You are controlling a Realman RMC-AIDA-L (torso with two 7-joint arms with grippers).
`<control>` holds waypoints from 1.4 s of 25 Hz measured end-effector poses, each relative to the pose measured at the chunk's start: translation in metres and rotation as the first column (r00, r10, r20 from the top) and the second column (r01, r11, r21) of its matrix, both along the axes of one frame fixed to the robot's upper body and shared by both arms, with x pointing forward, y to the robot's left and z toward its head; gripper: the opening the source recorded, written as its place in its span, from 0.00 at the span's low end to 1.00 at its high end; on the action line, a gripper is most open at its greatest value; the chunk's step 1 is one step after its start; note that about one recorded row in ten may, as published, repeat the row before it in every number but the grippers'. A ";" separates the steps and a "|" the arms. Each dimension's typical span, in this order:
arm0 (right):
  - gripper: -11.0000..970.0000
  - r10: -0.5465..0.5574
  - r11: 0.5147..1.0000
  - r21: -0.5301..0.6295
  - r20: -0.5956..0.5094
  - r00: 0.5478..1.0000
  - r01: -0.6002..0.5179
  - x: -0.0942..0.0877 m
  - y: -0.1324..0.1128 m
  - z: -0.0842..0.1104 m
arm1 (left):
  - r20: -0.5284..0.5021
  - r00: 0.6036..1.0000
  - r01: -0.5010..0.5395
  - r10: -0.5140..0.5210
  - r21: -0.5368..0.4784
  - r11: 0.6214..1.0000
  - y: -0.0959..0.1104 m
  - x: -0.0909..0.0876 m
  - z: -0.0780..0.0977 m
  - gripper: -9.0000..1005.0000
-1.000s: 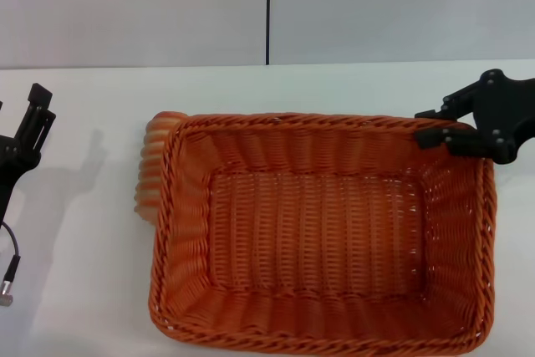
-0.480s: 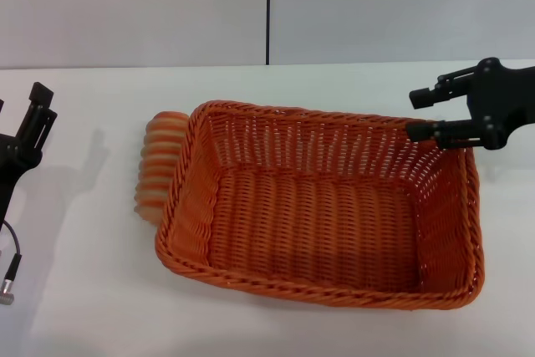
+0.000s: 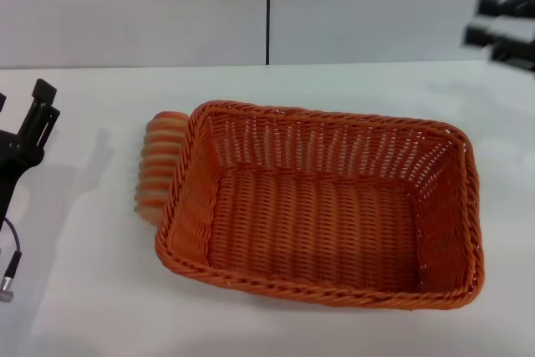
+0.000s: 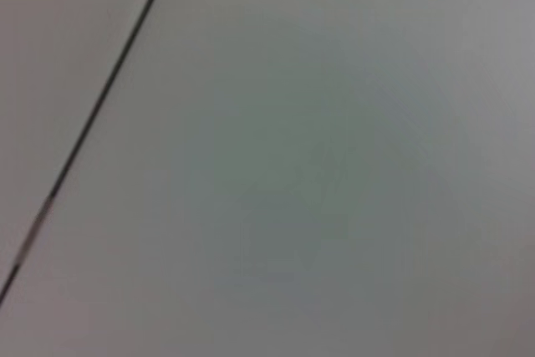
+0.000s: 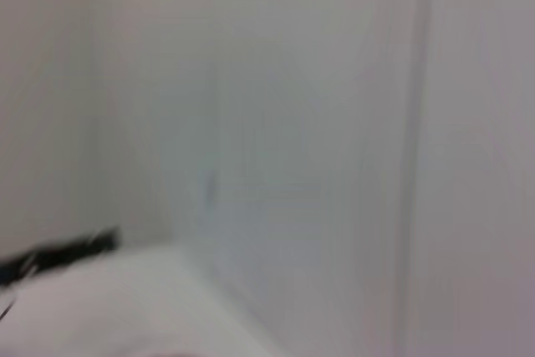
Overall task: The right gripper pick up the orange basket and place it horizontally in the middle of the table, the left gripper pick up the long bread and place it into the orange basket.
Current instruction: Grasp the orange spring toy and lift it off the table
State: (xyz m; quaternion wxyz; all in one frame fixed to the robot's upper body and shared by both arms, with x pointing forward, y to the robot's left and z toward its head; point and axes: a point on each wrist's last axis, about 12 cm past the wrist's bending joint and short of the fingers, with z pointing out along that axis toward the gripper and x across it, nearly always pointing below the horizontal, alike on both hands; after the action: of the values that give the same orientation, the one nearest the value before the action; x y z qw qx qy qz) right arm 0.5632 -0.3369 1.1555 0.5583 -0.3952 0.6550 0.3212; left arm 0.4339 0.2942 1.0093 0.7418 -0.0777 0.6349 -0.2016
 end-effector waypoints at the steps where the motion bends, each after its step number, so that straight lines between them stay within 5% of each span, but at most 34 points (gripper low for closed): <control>1: 0.50 -0.040 0.998 0.042 0.023 0.999 0.039 -0.005 -0.006 -0.001 | 0.005 1.000 0.006 -0.006 0.003 1.000 0.000 0.001 0.001 0.86; 7: 0.50 -0.301 0.931 0.240 0.074 0.951 0.276 -0.045 -0.039 -0.027 | 0.039 0.999 0.028 -0.030 0.044 0.999 0.000 0.010 0.006 0.85; 16: 0.50 -0.459 0.836 0.321 -0.039 0.888 0.446 -0.100 -0.060 -0.071 | 0.071 0.979 0.182 -0.192 0.129 0.975 0.018 0.041 0.025 0.85; 24: 0.50 -0.522 0.790 0.336 -0.072 0.850 0.513 -0.122 -0.072 -0.079 | -0.113 0.923 0.385 -0.368 0.221 0.896 0.040 0.081 0.046 0.85; 35: 0.50 -0.538 0.772 0.350 -0.084 0.839 0.531 -0.126 -0.072 -0.082 | -0.309 0.876 0.460 -0.371 0.304 0.834 0.042 0.104 0.048 0.85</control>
State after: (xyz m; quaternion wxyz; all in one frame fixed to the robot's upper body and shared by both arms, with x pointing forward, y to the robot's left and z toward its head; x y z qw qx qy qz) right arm 0.4367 -0.4089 1.0735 0.6957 -0.0874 0.6642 0.2593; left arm 0.5375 0.3361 1.0568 0.5996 0.1799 0.7465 -0.2256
